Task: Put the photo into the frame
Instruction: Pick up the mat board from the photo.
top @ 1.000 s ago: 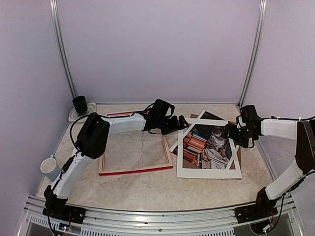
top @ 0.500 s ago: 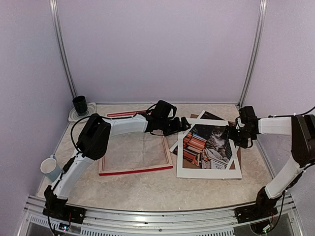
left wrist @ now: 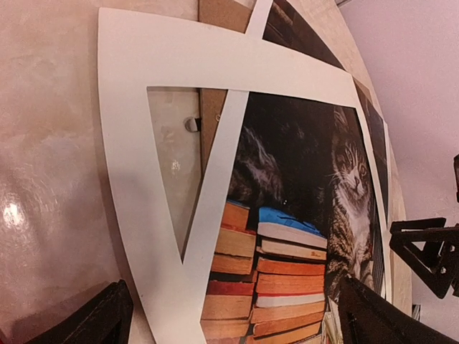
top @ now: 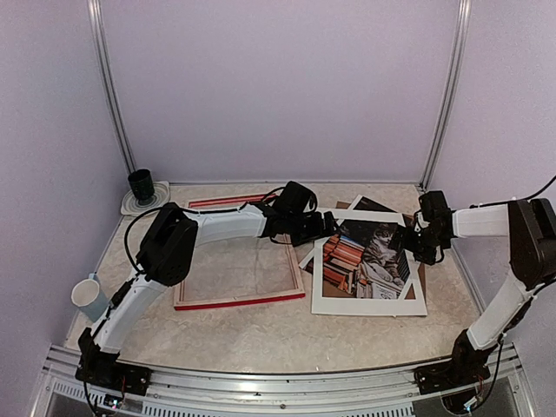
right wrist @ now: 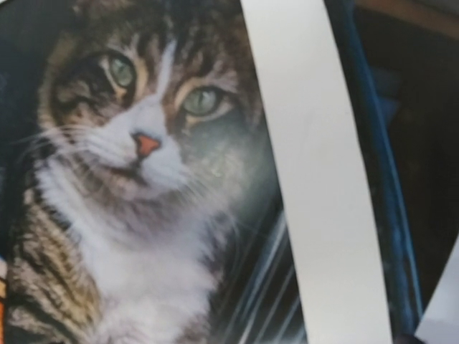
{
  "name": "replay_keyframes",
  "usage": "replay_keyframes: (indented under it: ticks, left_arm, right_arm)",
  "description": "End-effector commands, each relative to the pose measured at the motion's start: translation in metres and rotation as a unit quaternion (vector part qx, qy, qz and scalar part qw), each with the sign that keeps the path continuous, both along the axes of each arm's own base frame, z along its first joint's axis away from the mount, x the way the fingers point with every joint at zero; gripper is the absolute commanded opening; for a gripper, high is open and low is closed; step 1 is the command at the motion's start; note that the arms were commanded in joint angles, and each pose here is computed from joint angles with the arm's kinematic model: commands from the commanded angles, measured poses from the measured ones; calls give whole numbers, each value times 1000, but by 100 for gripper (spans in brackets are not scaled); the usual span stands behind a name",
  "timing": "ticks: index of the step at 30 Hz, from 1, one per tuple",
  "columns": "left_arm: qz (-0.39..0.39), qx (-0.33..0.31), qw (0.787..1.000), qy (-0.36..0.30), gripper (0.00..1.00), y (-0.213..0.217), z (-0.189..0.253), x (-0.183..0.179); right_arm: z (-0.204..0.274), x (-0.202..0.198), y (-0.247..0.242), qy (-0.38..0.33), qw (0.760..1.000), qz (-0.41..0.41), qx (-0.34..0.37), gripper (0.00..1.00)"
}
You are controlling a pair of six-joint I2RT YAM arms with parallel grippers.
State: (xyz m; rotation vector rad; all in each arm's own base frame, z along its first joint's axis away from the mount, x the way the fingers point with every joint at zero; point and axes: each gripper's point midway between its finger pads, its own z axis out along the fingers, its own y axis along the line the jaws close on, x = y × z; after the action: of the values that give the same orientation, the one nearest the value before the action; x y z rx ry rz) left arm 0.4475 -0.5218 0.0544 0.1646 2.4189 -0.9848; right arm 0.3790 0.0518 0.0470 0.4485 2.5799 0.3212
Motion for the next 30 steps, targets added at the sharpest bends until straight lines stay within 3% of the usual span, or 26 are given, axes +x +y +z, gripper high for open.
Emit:
replay_keyframes:
  ticks: [1, 10, 17, 30]
  left_arm:
    - [0, 31, 997, 67, 99, 6, -29, -27]
    - [33, 40, 994, 96, 99, 15, -34, -29]
    - [29, -30, 994, 105, 99, 11, -20, -26]
    - [8, -157, 987, 45, 99, 10, 45, -18]
  right_arm:
    - [-1, 12, -4, -9, 1000, -5, 3, 99]
    - [-19, 16, 5, 4, 1000, 16, 17, 99]
    - [-24, 15, 11, 6, 999, 28, 32, 99]
    - [-24, 12, 13, 7, 999, 34, 37, 99]
